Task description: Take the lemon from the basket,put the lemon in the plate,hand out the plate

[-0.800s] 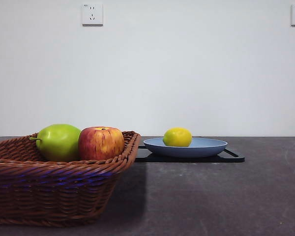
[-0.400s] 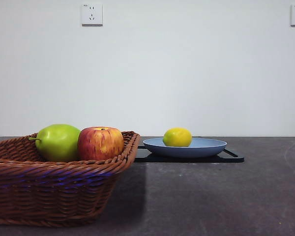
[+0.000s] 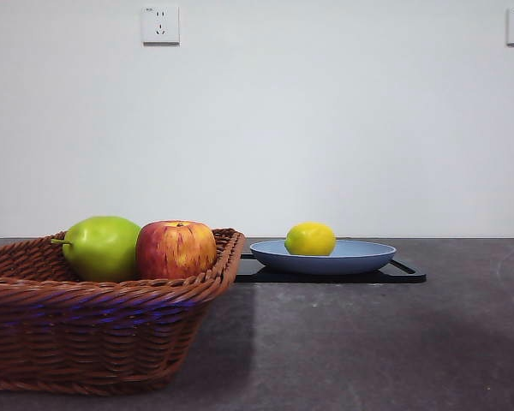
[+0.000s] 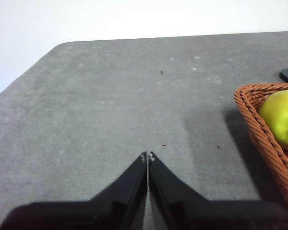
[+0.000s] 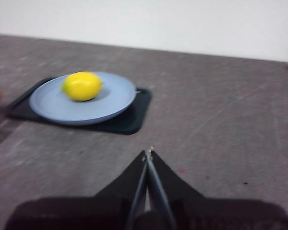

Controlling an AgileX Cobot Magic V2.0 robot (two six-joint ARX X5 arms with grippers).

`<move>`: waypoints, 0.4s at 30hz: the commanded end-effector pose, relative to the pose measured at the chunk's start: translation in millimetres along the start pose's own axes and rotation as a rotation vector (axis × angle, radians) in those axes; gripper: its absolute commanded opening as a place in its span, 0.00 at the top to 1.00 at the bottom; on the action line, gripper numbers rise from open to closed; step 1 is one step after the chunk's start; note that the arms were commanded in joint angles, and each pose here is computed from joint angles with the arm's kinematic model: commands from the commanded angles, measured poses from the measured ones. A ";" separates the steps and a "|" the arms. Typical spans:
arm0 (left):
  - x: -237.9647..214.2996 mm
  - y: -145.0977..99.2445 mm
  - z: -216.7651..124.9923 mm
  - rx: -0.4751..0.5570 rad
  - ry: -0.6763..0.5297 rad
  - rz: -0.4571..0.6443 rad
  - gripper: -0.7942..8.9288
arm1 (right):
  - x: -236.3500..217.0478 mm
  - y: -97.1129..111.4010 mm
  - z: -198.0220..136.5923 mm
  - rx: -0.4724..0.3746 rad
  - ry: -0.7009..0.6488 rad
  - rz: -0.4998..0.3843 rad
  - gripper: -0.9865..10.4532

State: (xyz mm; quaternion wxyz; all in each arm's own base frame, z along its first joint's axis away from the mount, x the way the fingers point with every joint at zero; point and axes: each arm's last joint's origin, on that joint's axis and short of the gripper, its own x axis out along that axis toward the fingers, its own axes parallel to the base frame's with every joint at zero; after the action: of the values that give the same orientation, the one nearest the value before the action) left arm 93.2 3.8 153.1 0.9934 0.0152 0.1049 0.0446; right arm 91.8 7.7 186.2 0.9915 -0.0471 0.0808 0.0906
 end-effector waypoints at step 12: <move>1.3 0.1 -3.0 -0.010 0.002 0.002 0.91 | 9.3 -1.1 -35.4 0.003 -0.004 -0.038 0.90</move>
State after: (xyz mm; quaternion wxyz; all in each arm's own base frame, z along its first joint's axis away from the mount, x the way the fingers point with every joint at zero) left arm 93.2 3.8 153.1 0.9934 0.0152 0.1049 0.0446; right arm 95.1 4.7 153.6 0.9933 -0.0462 0.0757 0.0735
